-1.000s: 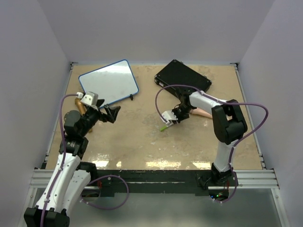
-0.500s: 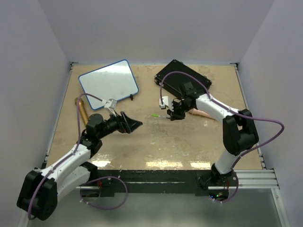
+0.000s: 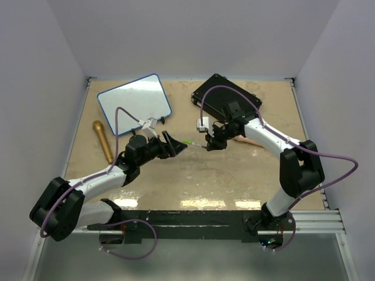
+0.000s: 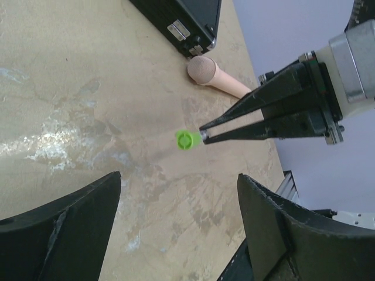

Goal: Write a sentence on the whiteboard
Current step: Pass from the right arm to the left

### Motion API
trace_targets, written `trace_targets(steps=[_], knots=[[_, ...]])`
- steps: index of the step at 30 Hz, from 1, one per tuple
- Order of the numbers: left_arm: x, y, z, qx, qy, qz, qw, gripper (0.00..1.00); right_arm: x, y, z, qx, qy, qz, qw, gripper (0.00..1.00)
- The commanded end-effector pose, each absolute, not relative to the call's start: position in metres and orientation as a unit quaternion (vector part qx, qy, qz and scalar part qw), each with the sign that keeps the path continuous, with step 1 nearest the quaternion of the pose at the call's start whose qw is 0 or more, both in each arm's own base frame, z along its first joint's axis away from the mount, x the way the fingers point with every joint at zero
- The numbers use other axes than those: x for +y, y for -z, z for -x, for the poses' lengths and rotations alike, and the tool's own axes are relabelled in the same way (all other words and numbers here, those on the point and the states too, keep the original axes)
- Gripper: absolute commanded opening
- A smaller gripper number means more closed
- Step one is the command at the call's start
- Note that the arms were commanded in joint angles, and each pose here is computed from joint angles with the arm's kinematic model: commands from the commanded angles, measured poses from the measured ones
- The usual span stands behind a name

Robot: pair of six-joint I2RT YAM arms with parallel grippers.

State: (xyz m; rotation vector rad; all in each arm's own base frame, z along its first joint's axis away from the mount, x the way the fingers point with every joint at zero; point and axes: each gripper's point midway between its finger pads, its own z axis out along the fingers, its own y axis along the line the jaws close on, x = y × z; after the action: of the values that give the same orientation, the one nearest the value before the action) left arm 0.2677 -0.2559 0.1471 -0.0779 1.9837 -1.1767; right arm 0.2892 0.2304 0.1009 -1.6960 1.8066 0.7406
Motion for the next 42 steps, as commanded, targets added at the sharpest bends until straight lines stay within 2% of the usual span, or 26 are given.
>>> trace_targets(steps=[1,6,13,18,21,22,24,25,26,28,30,31,32,34,36,42], knots=[[-0.266,-0.18,-0.294,0.751,0.481,0.046,0.45,0.84,0.244,-0.113,-0.281,0.655,-0.294,0.633,0.289,0.07],[-0.274,-0.177,-0.301,0.753,0.481,0.044,0.448,0.75,0.245,-0.109,-0.281,0.655,-0.294,0.634,0.287,0.07],[-0.282,-0.167,-0.302,0.763,0.478,0.032,0.434,0.55,0.247,-0.104,-0.281,0.655,-0.293,0.637,0.284,0.07],[-0.284,-0.162,-0.301,0.765,0.48,0.027,0.428,0.46,0.247,-0.099,-0.281,0.657,-0.289,0.639,0.277,0.06],[-0.288,-0.163,-0.3,0.762,0.487,0.021,0.425,0.31,0.248,-0.1,-0.281,0.655,-0.285,0.641,0.28,0.06],[-0.288,-0.161,-0.301,0.764,0.486,0.018,0.424,0.18,0.247,-0.098,-0.28,0.656,-0.284,0.641,0.279,0.06],[-0.289,-0.159,-0.3,0.765,0.486,0.017,0.423,0.11,0.247,-0.096,-0.279,0.653,-0.281,0.644,0.281,0.06],[-0.289,-0.159,-0.299,0.763,0.487,0.014,0.425,0.04,0.246,-0.097,-0.28,0.654,-0.278,0.644,0.284,0.06],[-0.288,-0.159,-0.297,0.762,0.488,0.013,0.425,0.0,0.246,-0.096,-0.28,0.653,-0.276,0.645,0.285,0.07],[-0.286,-0.161,-0.293,0.753,0.495,0.003,0.434,0.0,0.245,-0.098,-0.277,0.65,-0.279,0.648,0.284,0.1],[-0.283,-0.168,-0.283,0.74,0.504,-0.013,0.445,0.0,0.246,-0.107,-0.271,0.627,-0.29,0.663,0.286,0.3],[-0.282,-0.171,-0.279,0.736,0.502,-0.029,0.453,0.0,0.245,-0.113,-0.267,0.615,-0.298,0.672,0.285,0.48],[-0.279,-0.173,-0.275,0.732,0.503,-0.038,0.458,0.0,0.241,-0.122,-0.251,0.606,-0.322,0.674,0.272,0.7],[-0.271,-0.188,-0.258,0.709,0.514,-0.06,0.479,0.0,0.233,-0.147,-0.244,0.582,-0.33,0.684,0.292,0.87],[-0.263,-0.204,-0.239,0.68,0.533,-0.074,0.498,0.0,0.229,-0.17,-0.242,0.555,-0.333,0.692,0.32,0.98],[-0.24,-0.249,-0.192,0.568,0.606,-0.083,0.551,0.0,0.24,-0.222,-0.194,0.461,-0.412,0.685,0.386,0.98]])
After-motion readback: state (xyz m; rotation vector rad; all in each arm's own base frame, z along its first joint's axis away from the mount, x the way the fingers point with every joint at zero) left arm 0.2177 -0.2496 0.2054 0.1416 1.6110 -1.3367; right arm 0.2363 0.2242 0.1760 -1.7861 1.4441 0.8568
